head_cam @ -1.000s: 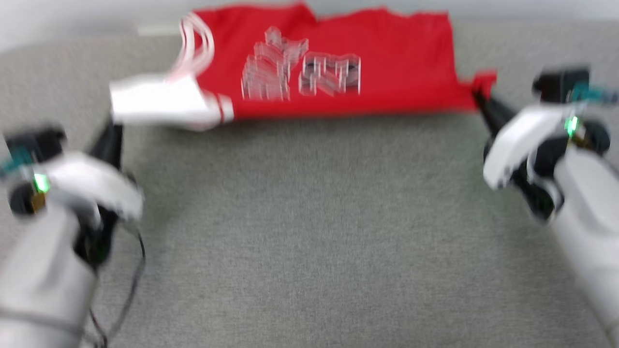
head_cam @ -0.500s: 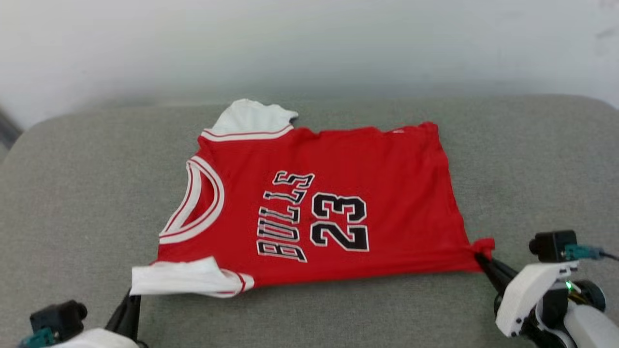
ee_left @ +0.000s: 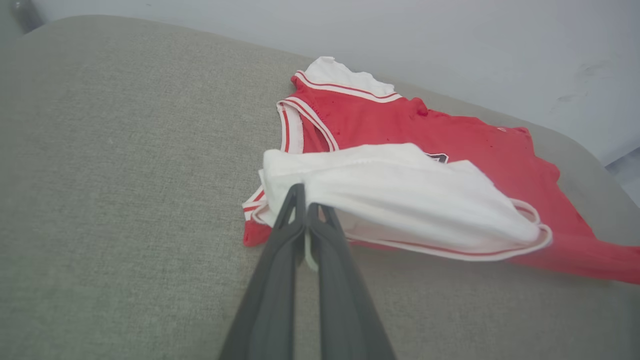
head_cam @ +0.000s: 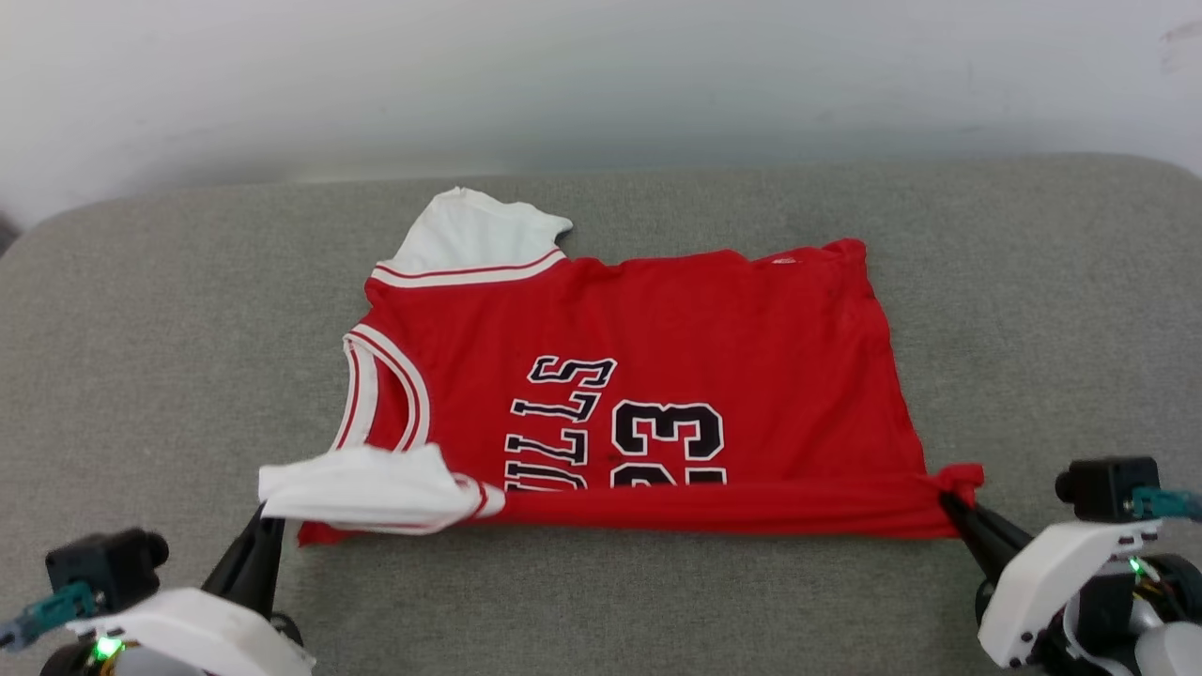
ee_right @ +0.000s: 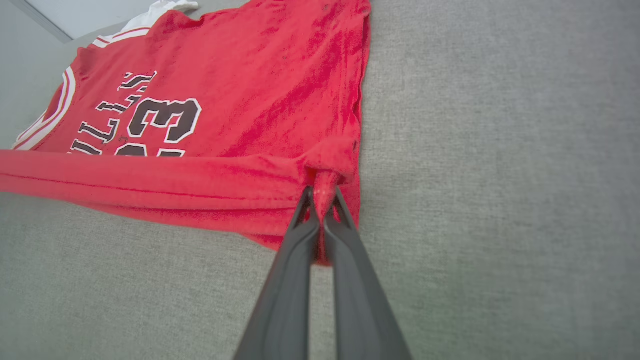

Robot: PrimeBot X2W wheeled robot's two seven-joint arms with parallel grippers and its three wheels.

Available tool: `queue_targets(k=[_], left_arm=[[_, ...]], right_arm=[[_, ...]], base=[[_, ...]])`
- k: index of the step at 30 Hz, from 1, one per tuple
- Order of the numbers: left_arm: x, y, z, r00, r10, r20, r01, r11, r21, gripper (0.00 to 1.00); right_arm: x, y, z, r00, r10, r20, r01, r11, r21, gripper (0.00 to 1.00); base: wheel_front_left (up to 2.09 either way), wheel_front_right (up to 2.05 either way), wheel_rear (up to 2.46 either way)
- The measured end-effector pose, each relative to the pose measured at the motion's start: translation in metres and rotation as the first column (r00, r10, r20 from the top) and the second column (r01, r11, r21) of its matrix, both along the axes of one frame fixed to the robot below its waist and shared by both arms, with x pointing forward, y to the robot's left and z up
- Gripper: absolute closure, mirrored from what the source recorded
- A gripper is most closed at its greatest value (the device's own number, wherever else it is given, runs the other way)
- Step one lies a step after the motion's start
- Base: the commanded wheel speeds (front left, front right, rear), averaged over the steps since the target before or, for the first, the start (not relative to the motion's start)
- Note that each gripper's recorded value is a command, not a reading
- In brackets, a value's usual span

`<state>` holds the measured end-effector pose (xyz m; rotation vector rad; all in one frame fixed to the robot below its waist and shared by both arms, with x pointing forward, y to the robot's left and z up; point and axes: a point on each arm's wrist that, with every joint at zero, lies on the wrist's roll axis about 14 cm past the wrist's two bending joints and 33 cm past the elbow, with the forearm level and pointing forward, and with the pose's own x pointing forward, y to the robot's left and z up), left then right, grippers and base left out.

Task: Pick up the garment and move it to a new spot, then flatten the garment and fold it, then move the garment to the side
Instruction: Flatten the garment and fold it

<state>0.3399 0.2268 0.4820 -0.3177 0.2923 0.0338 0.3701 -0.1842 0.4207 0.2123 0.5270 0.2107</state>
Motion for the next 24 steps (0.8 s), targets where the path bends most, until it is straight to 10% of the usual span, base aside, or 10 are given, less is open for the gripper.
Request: queue_targets(k=[19, 20, 21, 22, 24], left_arm=[[0.071, -0.024, -0.101, 0.950, -0.141, -0.278, 0.129, 0.990, -0.058, 1.00], [0.071, -0.026, -0.102, 0.947, -0.152, -0.284, 0.138, 0.988, -0.067, 0.98], [0.072, -0.027, -0.103, 0.945, -0.159, -0.285, 0.145, 0.987, -0.070, 0.66], [0.072, -0.027, -0.102, 0.946, -0.161, -0.282, 0.147, 0.987, -0.071, 0.14], [0.073, -0.029, -0.098, 0.949, -0.164, -0.268, 0.146, 0.985, -0.086, 0.00]], right_arm=[[0.063, 0.039, -0.046, 0.983, 0.097, -0.157, -0.104, 0.994, -0.038, 1.00], [0.062, 0.039, -0.048, 0.982, 0.097, -0.163, -0.105, 0.994, -0.039, 0.75], [0.063, 0.039, -0.048, 0.983, 0.097, -0.157, -0.105, 0.994, -0.040, 0.44], [0.064, 0.039, -0.046, 0.985, 0.096, -0.145, -0.103, 0.994, -0.039, 0.00], [0.066, 0.041, -0.040, 0.990, 0.096, -0.103, -0.100, 0.994, -0.037, 0.00]], base=[[0.00, 0.00, 0.00], [0.00, 0.00, 0.00], [0.00, 0.00, 0.00], [0.00, 0.00, 0.00], [0.00, 0.00, 0.00]])
